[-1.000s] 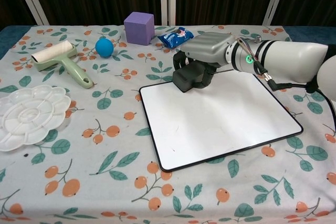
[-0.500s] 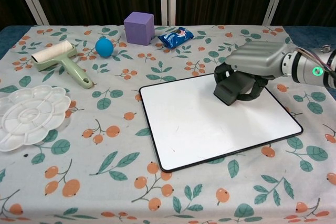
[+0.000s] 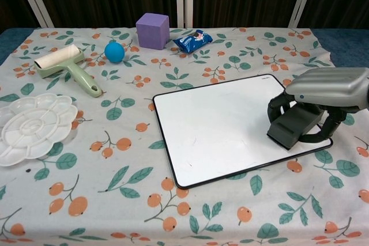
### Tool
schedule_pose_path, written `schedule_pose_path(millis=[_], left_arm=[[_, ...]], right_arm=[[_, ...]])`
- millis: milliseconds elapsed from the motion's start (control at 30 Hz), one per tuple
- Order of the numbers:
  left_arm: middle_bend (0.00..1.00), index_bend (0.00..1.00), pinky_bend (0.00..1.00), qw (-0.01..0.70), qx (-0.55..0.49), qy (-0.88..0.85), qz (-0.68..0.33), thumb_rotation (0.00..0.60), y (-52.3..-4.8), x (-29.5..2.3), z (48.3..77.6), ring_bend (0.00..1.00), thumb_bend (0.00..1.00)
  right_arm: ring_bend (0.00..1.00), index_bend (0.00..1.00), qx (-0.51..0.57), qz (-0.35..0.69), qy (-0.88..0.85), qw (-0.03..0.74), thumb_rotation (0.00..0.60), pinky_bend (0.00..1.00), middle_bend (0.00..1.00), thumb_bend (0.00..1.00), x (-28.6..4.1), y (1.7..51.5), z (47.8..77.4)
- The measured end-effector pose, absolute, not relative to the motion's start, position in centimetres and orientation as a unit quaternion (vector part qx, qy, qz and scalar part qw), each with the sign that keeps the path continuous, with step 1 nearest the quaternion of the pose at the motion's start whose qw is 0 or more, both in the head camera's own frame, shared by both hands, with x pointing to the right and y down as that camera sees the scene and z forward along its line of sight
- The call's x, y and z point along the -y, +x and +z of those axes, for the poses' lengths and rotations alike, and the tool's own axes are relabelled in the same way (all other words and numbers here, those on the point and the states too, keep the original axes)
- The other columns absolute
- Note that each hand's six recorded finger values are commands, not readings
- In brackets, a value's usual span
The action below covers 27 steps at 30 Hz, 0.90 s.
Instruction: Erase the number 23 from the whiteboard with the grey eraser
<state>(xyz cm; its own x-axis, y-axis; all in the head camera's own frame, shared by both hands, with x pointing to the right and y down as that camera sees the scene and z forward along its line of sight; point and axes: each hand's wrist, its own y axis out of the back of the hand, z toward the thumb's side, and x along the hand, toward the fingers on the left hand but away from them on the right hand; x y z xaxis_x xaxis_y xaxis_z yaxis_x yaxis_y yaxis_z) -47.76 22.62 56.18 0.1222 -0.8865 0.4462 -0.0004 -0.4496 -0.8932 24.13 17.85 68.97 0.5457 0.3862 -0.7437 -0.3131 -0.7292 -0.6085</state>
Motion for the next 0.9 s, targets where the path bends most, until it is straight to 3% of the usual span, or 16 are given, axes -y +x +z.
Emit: schedule_pose_path(millis=[133,400,600,900], left_arm=[[0.07,0.08,0.16,0.394,-0.350,-0.636,-0.564,0.600,-47.8,-22.6,56.0,0.04,0.00],[0.07,0.08,0.16,0.394,-0.354,-0.635,-0.562,0.600,-47.7,-22.4,56.0,0.04,0.00],[0.07,0.08,0.16,0.390,-0.348,-0.638,-0.565,0.600,-47.6,-22.5,56.5,0.04,0.00],[0.07,0.08,0.16,0.393,-0.343,-0.644,-0.560,0.600,-46.7,-22.1,56.9,0.04,0.00]], right_arm=[[0.64,0.89,0.053,0.467,-0.808,0.356,0.600,0.55,0.72,0.34,-16.8,24.5,67.1],[0.64,0.90,0.148,0.464,-0.748,0.452,0.600,0.55,0.72,0.34,-10.0,26.7,64.3],[0.64,0.90,0.178,0.539,-0.682,0.461,0.600,0.55,0.72,0.34,-7.3,32.5,66.1],[0.63,0.89,0.210,0.612,-0.658,0.385,0.600,0.55,0.72,0.34,-8.3,36.9,70.4]])
